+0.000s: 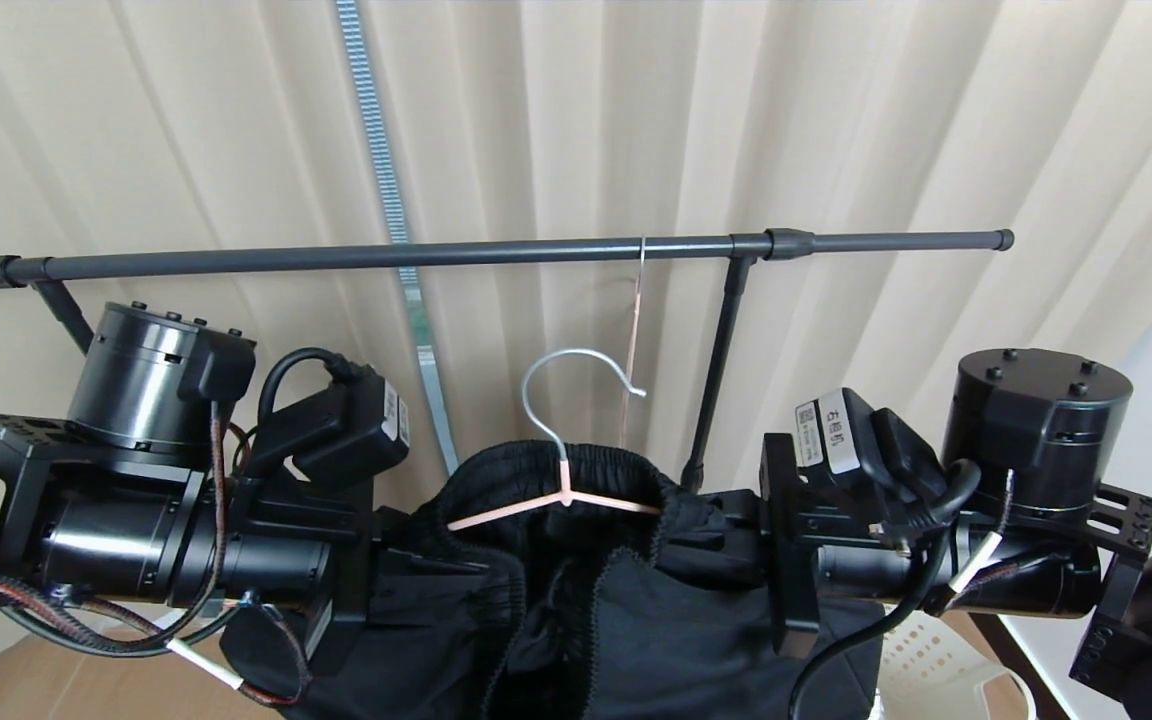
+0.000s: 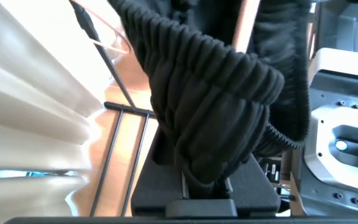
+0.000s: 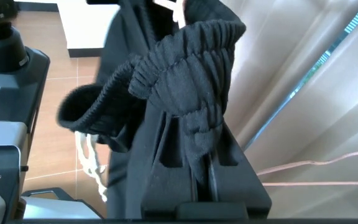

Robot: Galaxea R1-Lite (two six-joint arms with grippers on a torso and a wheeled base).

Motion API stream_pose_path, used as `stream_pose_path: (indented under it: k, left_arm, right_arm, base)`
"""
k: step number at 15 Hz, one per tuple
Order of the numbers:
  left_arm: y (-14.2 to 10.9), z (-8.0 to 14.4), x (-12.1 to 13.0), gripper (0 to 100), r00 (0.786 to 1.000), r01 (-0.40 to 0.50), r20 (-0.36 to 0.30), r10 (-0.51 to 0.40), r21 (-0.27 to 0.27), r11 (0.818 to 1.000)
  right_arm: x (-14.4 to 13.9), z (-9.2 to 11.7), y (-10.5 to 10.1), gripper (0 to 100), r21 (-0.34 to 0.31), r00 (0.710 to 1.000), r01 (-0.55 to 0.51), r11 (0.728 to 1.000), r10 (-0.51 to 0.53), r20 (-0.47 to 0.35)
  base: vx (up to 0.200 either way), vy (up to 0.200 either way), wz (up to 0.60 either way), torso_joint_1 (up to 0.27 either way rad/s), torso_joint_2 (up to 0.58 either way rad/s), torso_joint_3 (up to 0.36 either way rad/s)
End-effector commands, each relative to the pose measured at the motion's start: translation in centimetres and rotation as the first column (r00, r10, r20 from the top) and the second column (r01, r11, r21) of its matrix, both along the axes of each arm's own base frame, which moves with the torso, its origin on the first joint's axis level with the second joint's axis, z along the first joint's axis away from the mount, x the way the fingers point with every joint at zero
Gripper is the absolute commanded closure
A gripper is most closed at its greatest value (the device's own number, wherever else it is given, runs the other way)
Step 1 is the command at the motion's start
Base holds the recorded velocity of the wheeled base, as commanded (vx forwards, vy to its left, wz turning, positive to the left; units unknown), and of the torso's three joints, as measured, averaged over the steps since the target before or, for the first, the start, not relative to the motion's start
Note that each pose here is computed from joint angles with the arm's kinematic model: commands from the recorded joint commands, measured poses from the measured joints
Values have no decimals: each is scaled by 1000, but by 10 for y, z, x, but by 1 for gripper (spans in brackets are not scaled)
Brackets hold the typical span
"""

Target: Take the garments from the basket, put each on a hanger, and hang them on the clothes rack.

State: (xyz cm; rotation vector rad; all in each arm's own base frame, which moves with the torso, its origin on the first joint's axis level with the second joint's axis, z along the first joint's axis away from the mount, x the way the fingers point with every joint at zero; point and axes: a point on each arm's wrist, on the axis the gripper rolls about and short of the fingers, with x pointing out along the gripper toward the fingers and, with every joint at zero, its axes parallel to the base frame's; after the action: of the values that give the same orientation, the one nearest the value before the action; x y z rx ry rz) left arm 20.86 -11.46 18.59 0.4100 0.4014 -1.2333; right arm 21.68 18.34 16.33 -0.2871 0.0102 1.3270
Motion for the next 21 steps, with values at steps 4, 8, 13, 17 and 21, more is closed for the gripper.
stream_pose_path:
  k: [4,8,13,17,21]
  left_arm:
    - [11,1,-5,100,999,-35,6,35,-2,999]
    - [21,0,-5,100,996,-81,26,81,-16,997]
    - [31,-3,-8,100,989,-125,71,128,-50,991]
    - [41,5,-19,100,982,-149,107,156,-70,986]
    - [47,9,-32,100,976,-156,137,166,-85,984]
  right_arm:
    - [4,-5,0,0,-12,1000,11,1000,-11,-13]
    - [7,-4,-8,0,-10,999,38,999,-38,-3]
    - [9,-7,-8,0,-24,999,39,999,-38,18]
    - [17,-12,-10,0,-40,998,56,998,-55,25]
    - [29,-18,-11,0,-49,997,79,996,-78,13]
  base:
    - [0,0,0,0,0,0]
    - [0,0,0,0,0,0]
    - [0,0,0,0,0,0]
    - [0,0,0,0,0,0]
    - [0,0,0,0,0,0]
